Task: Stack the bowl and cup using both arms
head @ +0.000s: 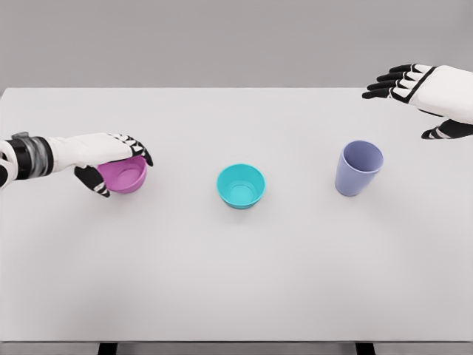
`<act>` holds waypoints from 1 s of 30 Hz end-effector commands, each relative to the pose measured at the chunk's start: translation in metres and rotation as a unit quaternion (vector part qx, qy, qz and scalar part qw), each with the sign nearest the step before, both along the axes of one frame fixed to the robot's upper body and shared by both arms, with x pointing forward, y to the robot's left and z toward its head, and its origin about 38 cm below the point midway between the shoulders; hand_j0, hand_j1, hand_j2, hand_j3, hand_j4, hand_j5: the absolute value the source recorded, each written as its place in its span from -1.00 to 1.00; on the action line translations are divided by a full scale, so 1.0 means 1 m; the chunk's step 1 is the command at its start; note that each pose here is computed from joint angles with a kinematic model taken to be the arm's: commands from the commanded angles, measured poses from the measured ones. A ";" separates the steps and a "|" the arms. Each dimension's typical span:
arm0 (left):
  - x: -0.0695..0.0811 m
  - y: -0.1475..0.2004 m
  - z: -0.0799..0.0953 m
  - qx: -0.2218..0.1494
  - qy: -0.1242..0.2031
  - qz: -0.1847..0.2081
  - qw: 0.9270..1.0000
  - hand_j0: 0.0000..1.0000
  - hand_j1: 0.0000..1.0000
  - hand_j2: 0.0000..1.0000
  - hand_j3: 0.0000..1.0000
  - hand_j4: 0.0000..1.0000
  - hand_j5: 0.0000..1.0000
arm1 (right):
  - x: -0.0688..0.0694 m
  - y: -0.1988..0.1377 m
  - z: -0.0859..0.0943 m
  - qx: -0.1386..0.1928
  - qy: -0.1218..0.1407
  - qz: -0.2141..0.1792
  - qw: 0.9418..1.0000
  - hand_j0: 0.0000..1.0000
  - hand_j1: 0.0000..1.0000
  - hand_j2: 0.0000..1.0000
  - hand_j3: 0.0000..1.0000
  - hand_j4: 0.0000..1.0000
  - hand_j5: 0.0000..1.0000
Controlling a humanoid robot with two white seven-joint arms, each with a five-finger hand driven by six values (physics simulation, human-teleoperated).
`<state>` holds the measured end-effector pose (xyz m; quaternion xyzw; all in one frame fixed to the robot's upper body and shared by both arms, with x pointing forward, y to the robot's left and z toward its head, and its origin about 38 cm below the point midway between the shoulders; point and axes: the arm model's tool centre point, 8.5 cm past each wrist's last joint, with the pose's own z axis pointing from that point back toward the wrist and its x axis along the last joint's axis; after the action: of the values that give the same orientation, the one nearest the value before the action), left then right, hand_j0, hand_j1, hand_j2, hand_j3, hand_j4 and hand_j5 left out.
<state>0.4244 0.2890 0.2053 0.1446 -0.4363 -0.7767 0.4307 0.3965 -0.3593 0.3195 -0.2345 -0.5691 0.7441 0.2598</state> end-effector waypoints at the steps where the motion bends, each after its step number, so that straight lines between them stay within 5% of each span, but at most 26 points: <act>1: -0.003 -0.005 0.004 -0.003 -0.005 -0.009 1.000 0.14 0.14 0.14 0.14 0.14 0.14 | 0.000 0.000 0.001 0.003 0.001 -0.001 1.000 1.00 1.00 1.00 1.00 1.00 1.00; 16: -0.007 -0.031 0.027 -0.016 -0.034 -0.050 0.998 0.15 0.15 0.15 0.15 0.15 0.15 | 0.000 -0.001 0.001 0.002 0.001 -0.001 1.000 1.00 1.00 1.00 1.00 1.00 1.00; 25: -0.012 -0.063 0.038 -0.037 -0.060 -0.144 0.987 0.15 0.15 0.15 0.15 0.15 0.15 | 0.000 0.000 0.000 0.002 0.001 -0.001 1.000 1.00 1.00 1.00 1.00 1.00 1.00; 30: -0.012 -0.077 0.038 -0.048 -0.062 -0.161 0.984 0.15 0.15 0.15 0.15 0.15 0.15 | 0.000 0.000 0.000 0.002 0.001 -0.001 1.000 1.00 1.00 1.00 1.00 1.00 1.00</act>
<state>0.4132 0.2183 0.2443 0.1072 -0.5111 -0.8041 0.2842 0.3964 -0.3595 0.3192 -0.2342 -0.5682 0.7447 0.2600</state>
